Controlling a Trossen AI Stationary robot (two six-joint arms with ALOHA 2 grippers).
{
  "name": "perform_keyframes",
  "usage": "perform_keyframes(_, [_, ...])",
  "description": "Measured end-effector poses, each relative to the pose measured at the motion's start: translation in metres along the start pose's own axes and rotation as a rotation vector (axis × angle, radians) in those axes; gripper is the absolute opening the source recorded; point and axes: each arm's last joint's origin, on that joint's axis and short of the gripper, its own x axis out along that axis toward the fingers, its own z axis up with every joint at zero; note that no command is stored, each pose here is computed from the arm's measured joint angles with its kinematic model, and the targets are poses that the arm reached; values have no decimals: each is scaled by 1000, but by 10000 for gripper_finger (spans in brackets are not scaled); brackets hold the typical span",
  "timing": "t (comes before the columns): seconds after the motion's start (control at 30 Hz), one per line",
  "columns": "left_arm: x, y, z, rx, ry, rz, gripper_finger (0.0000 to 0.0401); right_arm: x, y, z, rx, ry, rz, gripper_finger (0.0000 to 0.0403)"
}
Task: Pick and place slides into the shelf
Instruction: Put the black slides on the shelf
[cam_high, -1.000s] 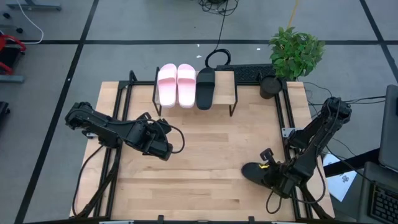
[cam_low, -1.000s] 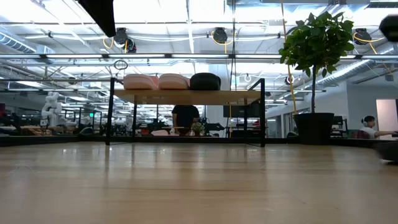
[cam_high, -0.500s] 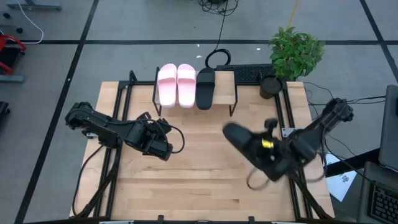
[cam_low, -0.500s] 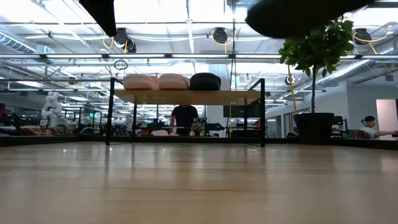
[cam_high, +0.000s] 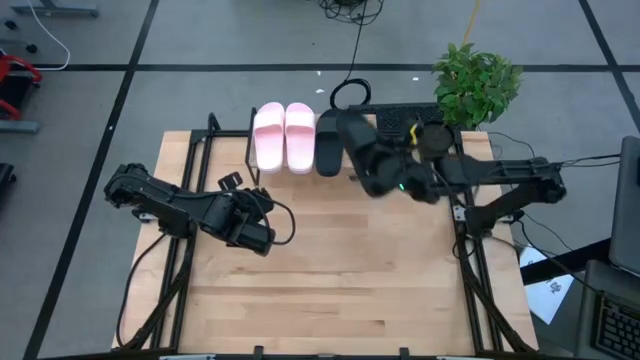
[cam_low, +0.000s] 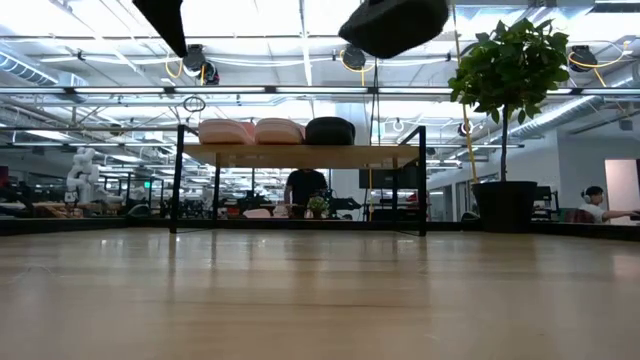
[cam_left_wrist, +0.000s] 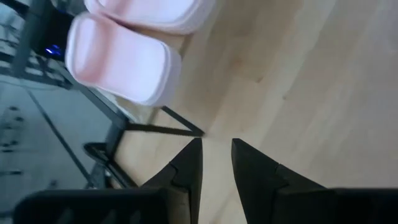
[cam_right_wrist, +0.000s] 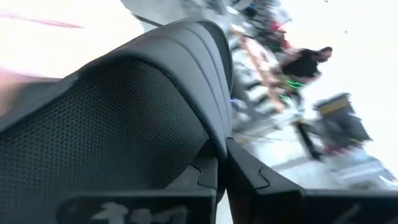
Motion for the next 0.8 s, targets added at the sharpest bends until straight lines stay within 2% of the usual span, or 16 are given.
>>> perform_keyframes(0.13, [3, 6, 3, 46, -8, 23, 88, 29, -5, 4, -65, 73, -141, 1])
perform_keyframes(0.23, [6, 10, 6, 74, -8, 46, 88, 48, 0, 4, -152, 144, -203, 1])
perform_keyframes(0.5, [19, 25, 15, 110, 25, 94, 88, 84, 16, 3, -250, 228, -216, 0])
perform_keyframes(0.8, [31, 38, 21, 117, 68, 120, 88, 105, 6, -3, -263, 290, -254, 0])
